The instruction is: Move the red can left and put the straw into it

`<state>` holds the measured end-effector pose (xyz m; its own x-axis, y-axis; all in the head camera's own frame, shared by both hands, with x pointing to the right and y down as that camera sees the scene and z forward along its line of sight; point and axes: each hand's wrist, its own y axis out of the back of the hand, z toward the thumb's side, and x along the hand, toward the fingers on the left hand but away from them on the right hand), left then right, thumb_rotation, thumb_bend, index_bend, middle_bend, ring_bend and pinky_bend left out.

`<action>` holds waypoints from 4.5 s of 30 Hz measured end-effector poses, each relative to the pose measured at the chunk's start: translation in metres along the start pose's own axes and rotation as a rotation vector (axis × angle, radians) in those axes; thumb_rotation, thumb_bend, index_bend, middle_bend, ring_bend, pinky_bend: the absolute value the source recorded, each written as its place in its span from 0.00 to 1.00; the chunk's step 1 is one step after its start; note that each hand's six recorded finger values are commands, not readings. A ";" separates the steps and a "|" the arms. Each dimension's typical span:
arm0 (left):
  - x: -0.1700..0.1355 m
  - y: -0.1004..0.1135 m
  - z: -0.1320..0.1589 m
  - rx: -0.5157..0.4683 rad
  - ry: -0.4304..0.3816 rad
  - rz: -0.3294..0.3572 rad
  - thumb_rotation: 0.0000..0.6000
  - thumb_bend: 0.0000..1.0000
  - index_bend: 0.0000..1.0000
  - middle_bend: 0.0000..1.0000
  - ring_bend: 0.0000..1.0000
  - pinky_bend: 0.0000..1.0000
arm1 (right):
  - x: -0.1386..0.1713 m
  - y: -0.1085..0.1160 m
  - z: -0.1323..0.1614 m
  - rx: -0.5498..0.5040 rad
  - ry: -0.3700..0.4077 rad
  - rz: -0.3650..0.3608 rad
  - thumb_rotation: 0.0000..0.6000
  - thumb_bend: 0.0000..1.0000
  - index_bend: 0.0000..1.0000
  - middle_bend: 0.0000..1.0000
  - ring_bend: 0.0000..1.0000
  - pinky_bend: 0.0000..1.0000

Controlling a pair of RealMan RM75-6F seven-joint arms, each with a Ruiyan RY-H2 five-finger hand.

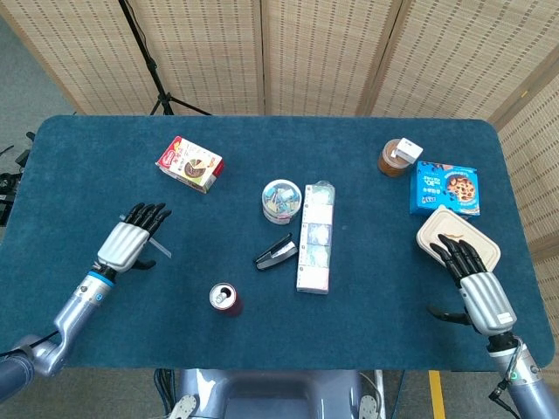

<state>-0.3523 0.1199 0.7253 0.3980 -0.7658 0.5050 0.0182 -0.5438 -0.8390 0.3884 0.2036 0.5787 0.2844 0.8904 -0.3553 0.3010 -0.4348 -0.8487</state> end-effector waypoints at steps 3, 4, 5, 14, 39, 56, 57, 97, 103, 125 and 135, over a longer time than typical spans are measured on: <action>0.009 -0.005 0.005 0.010 -0.002 -0.016 1.00 0.00 0.00 0.00 0.00 0.00 | 0.000 0.001 -0.001 -0.001 -0.002 -0.006 1.00 0.00 0.00 0.00 0.00 0.00; 0.012 -0.007 0.008 0.017 -0.004 -0.021 1.00 0.00 0.00 0.00 0.00 0.00 | -0.001 0.002 -0.001 -0.002 -0.003 -0.007 1.00 0.00 0.00 0.00 0.00 0.00; 0.014 -0.009 0.009 0.022 -0.005 -0.023 1.00 0.00 0.00 0.00 0.00 0.00 | -0.001 0.002 -0.002 -0.004 -0.004 -0.008 1.00 0.00 0.00 0.00 0.00 0.00; 0.034 -0.009 0.014 0.025 0.013 -0.021 1.00 0.00 0.00 0.00 0.00 0.00 | -0.002 0.004 -0.006 -0.009 -0.014 -0.012 1.00 0.00 0.00 0.00 0.00 0.00; 0.100 0.030 0.008 -0.049 0.090 0.083 1.00 0.00 0.00 0.00 0.00 0.00 | -0.003 0.002 -0.008 -0.015 -0.025 -0.013 1.00 0.00 0.00 0.00 0.00 0.00; 0.044 0.013 -0.086 -0.041 0.268 0.019 1.00 0.00 0.00 0.00 0.00 0.00 | -0.001 -0.004 0.001 -0.032 -0.003 0.006 1.00 0.00 0.00 0.00 0.00 0.00; 0.042 0.012 -0.089 -0.044 0.277 0.017 1.00 0.00 0.00 0.00 0.00 0.00 | -0.001 -0.005 0.002 -0.033 -0.003 0.008 1.00 0.00 0.00 0.00 0.00 0.00; 0.017 0.001 -0.085 0.052 0.164 -0.049 1.00 0.00 0.00 0.00 0.00 0.00 | -0.003 -0.004 0.001 -0.048 -0.010 0.004 1.00 0.00 0.00 0.00 0.00 0.00; 0.012 0.006 -0.083 0.047 0.144 -0.030 1.00 0.00 0.00 0.00 0.00 0.00 | -0.003 -0.003 0.001 -0.052 -0.010 0.004 1.00 0.00 0.00 0.00 0.00 0.00; 0.066 0.017 0.007 -0.063 -0.025 0.023 1.00 0.00 0.00 0.00 0.00 0.00 | -0.003 0.000 -0.002 -0.057 -0.018 -0.001 1.00 0.00 0.00 0.00 0.00 0.00; 0.082 0.006 0.027 -0.052 -0.023 0.012 1.00 0.00 0.00 0.00 0.00 0.00 | -0.002 0.004 -0.008 -0.059 -0.031 -0.011 1.00 0.00 0.00 0.00 0.00 0.00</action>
<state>-0.2946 0.0632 0.7564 0.4193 -0.7648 0.4892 -0.0343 -0.5518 -0.8333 0.3965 0.1986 0.5793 0.2528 0.8986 -0.3586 0.3577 -0.4311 -0.8283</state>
